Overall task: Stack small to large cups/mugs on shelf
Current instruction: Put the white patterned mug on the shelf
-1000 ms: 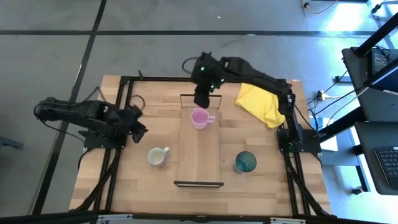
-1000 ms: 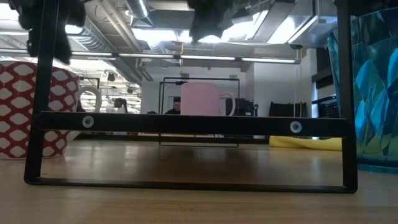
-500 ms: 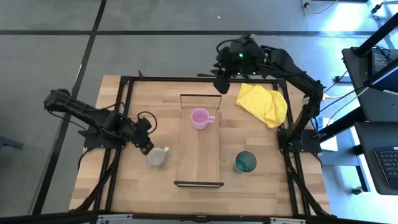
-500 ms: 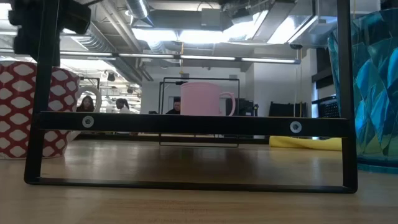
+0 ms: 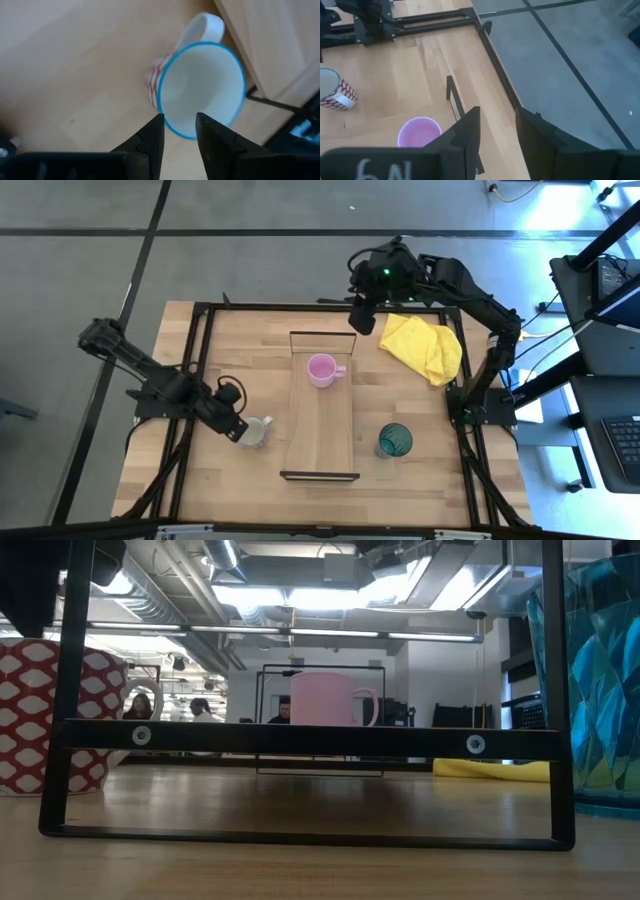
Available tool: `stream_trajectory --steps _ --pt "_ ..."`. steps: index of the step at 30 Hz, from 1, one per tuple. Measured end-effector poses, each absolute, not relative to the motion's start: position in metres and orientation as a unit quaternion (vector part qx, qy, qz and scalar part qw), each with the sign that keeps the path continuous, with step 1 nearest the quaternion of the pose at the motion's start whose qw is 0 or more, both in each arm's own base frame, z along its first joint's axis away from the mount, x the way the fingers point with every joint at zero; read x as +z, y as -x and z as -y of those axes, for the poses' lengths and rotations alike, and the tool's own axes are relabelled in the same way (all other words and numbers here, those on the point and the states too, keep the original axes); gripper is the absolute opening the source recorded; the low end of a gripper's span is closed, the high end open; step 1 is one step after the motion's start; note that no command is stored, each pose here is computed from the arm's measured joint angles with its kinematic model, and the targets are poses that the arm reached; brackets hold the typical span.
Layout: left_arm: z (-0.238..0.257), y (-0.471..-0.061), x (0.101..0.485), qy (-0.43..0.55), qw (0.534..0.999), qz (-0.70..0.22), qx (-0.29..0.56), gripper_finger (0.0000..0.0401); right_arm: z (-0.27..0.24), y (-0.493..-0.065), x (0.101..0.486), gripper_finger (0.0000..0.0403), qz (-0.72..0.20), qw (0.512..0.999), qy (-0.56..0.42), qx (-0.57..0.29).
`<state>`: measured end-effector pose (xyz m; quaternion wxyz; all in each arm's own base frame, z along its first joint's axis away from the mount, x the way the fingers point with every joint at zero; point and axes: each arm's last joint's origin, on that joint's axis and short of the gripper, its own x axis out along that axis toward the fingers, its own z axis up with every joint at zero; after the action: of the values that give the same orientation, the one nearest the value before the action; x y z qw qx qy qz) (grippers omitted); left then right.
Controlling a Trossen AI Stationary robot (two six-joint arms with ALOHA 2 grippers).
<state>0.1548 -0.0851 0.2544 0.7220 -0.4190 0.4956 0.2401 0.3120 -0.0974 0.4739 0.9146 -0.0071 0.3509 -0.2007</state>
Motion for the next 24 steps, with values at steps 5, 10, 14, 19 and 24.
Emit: stream_trajectory --steps 5,10,14,19,24 --pt "0.088 -0.161 0.245 0.396 0.717 -0.510 0.262 0.0106 0.097 -0.312 0.474 0.0126 -0.350 0.915 0.007 -0.200" --pt "0.091 -0.165 0.238 0.374 0.713 -0.526 0.274 0.0106 0.098 -0.313 0.475 0.0126 -0.345 0.917 0.007 -0.201" --pt "0.093 -0.169 0.232 0.361 0.711 -0.534 0.280 0.0106 0.098 -0.314 0.476 0.0126 -0.339 0.919 0.007 -0.202" --pt "0.094 -0.173 0.227 0.346 0.713 -0.538 0.287 0.0106 0.098 -0.314 0.476 0.0126 -0.336 0.920 0.006 -0.202" --pt "0.096 -0.176 0.223 0.331 0.719 -0.537 0.293 0.0105 0.098 -0.314 0.476 0.0126 -0.336 0.920 0.006 -0.202"
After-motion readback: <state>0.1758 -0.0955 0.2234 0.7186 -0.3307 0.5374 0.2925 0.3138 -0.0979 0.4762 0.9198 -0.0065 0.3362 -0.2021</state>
